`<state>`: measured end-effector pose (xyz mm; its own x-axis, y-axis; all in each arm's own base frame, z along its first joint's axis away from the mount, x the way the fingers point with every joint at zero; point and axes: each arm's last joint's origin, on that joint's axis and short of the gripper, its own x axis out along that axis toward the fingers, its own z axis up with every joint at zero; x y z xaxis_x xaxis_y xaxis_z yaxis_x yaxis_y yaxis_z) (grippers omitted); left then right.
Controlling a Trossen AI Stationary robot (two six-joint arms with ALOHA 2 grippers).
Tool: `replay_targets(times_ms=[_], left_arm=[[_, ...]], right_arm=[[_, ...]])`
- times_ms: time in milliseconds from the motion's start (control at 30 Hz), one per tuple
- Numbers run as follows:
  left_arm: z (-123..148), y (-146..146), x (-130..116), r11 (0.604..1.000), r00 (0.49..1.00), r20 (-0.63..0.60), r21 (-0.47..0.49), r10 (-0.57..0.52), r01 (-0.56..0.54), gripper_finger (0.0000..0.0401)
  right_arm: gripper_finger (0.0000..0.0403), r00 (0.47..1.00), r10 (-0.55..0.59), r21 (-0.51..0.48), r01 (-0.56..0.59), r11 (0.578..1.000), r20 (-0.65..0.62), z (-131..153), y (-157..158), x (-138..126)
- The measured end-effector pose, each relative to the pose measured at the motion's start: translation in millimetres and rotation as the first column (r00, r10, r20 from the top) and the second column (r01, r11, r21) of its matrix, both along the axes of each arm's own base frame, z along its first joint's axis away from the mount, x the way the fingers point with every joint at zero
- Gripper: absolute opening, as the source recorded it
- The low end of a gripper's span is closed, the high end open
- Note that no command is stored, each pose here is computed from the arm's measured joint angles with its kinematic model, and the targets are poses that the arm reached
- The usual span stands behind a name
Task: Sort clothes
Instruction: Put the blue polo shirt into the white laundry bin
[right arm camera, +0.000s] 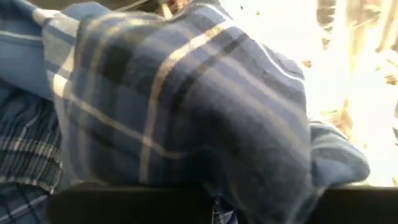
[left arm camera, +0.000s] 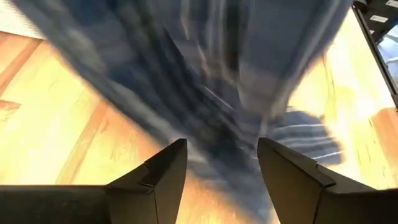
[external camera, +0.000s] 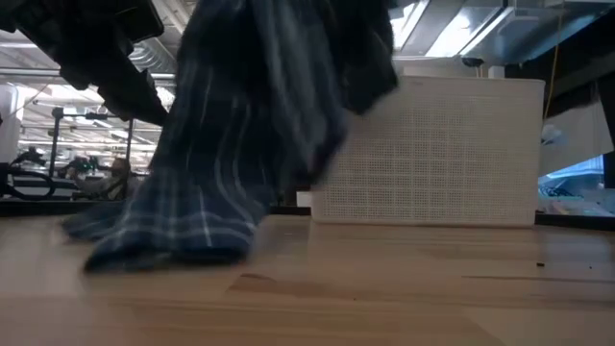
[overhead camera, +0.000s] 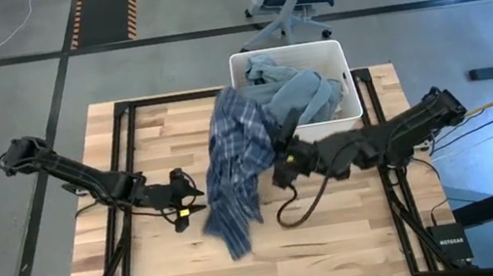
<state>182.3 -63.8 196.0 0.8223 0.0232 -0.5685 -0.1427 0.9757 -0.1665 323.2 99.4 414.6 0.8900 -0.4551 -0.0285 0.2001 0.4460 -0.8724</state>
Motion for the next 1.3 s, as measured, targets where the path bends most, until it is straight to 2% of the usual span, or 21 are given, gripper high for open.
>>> replay_targets(times_ms=[200,400,533,633,767,933,1033,1167,1300], left_arm=[[0,0,0,1.000,1.000,0.002,0.003,0.005,-0.005,0.0191],[0,0,0,1.000,1.000,0.002,0.006,0.003,-0.003,0.0191],[0,0,0,1.000,1.000,0.002,0.012,-0.001,0.001,0.0191],[0,0,0,1.000,1.000,0.001,0.017,-0.004,0.004,0.0191],[0,1,0,0.999,1.000,0.005,0.035,0.005,-0.005,0.0191],[0,3,1,0.992,1.000,0.017,0.126,0.026,-0.028,0.0191],[0,3,1,0.988,0.998,0.024,0.145,0.049,-0.052,0.0191],[0,4,1,0.987,0.998,0.027,0.151,0.058,-0.061,0.0191],[0,4,1,0.986,0.998,0.026,0.159,0.054,-0.057,0.0191]], right_arm=[[0.0031,0.994,-0.080,-0.089,0.086,0.992,0.075,62,-32,-8],[0.0031,0.962,-0.182,-0.130,0.210,0.969,0.202,128,-64,-34],[0.0030,0.924,-0.287,-0.182,0.337,0.924,0.251,169,-79,-65],[0.0030,0.880,-0.398,-0.175,0.448,0.876,0.261,191,-86,-89],[0.0030,0.832,-0.503,-0.168,0.544,0.822,0.234,205,-90,-108],[0.0030,0.782,-0.605,-0.191,0.624,0.758,0.151,205,-92,-112],[0.0030,0.740,-0.667,-0.212,0.669,0.712,0.093,205,-94,-114],[0.0030,0.727,-0.675,-0.164,0.686,0.709,0.125,213,-96,-126],[0.0030,0.687,-0.703,-0.099,0.725,0.682,0.183,226,-106,-145]])
